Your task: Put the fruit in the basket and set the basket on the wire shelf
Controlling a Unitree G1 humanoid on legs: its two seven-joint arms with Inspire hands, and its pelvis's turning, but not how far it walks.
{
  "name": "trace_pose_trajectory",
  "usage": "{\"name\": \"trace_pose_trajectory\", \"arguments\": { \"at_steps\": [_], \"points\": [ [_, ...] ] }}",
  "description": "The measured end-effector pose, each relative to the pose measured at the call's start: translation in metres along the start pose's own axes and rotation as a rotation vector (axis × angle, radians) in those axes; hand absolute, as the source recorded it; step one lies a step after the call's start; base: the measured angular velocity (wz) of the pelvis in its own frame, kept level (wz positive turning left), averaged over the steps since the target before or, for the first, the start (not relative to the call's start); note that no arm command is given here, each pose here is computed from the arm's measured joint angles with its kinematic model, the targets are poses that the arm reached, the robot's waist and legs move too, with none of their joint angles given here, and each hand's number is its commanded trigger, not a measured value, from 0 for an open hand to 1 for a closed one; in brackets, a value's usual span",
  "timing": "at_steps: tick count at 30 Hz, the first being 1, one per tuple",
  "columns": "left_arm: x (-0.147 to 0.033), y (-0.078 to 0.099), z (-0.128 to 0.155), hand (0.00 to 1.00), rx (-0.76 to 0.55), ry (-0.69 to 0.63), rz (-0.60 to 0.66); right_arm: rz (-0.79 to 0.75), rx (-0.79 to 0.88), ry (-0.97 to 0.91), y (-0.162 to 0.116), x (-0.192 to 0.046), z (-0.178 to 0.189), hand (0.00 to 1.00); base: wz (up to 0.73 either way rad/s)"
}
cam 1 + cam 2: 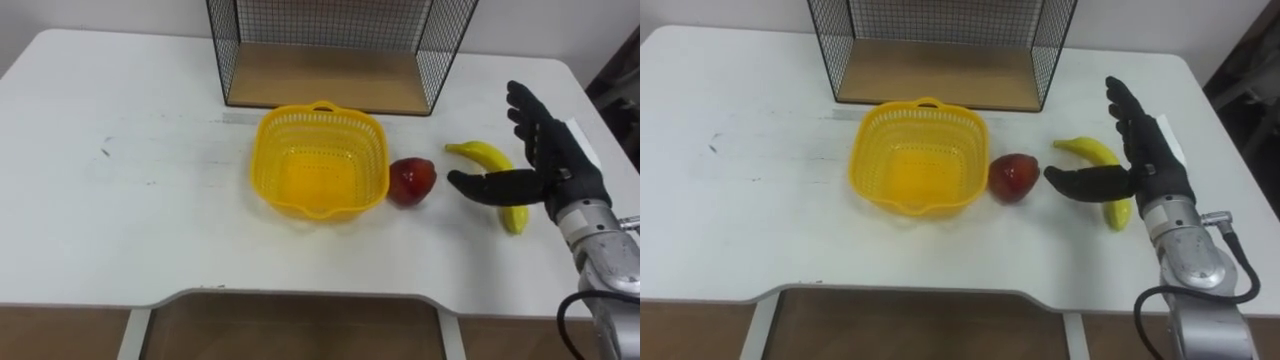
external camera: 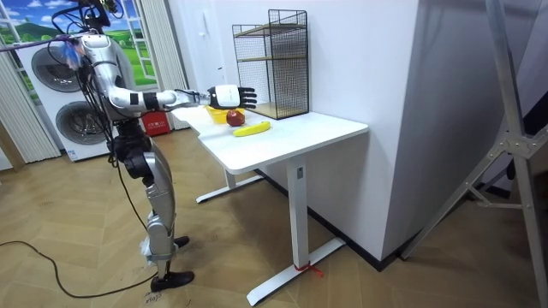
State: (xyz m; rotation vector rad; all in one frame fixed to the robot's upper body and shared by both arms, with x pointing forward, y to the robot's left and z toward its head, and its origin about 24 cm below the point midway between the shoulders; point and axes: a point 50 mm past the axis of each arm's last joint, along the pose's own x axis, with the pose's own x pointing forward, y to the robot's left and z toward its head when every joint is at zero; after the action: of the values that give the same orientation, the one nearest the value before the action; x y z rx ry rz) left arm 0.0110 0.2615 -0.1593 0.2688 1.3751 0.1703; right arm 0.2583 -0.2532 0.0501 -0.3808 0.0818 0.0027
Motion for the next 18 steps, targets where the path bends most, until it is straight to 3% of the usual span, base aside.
{"name": "trace_pose_trajectory", "arguments": {
  "at_steps": [18],
  "points": [
    [0.0015, 0.0019, 0.0096, 0.0, 0.039, -0.021, -0.012, 0.015, -0.033, 0.014, 0.002, 0.0001, -0.0024, 0.0, 0.0]
  ]
}}
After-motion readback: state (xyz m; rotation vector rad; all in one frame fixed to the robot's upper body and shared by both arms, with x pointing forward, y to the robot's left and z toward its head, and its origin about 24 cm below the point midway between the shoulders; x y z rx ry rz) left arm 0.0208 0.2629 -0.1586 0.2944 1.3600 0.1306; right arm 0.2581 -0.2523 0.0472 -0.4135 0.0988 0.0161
